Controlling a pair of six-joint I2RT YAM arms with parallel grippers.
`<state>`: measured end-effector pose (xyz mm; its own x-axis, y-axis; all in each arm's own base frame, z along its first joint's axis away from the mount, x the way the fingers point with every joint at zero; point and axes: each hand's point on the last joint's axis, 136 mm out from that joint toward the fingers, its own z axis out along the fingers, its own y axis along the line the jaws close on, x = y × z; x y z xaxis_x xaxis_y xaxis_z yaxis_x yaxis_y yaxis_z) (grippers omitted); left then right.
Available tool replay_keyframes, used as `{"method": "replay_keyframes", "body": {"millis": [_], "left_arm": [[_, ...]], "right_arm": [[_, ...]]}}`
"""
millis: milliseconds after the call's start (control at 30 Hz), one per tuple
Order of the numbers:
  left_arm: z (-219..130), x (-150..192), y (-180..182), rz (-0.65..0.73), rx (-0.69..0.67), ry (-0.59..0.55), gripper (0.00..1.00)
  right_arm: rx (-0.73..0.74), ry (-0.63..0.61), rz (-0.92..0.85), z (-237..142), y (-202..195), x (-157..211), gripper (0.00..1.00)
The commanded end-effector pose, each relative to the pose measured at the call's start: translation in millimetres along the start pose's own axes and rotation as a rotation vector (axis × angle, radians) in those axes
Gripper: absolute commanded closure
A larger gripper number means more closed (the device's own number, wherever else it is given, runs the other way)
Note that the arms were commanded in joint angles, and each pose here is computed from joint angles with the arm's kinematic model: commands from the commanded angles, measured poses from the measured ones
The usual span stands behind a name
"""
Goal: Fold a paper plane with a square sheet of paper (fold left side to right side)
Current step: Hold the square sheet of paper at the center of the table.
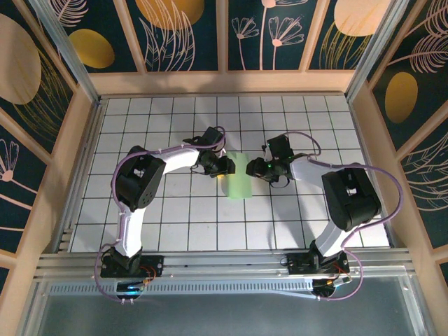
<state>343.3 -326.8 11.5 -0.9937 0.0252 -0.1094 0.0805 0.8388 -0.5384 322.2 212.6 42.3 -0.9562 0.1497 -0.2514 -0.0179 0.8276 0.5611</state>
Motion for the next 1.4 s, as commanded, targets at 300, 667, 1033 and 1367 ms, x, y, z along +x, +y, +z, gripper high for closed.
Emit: {"method": "replay_keyframes", "body": {"millis": [300,667,1033,1367], "left_arm": [[63,36,47,-0.002,-0.117,0.094,0.58],[63,35,47,-0.001,-0.118,0.093,0.58],[62,35,47,-0.002,-0.118,0.091,0.58],[34,10,32,0.068,-0.115,-0.001,0.54]], "right_arm": [[-0.053,-0.001,-0.030,7,19,-5,0.60],[-0.065,0.019,-0.029,13,22,-1,0.77],[-0.049,0.062,-0.018,26,17,7,0.91],[0.041,0.124,0.021,37,-11,27,0.97]]}}
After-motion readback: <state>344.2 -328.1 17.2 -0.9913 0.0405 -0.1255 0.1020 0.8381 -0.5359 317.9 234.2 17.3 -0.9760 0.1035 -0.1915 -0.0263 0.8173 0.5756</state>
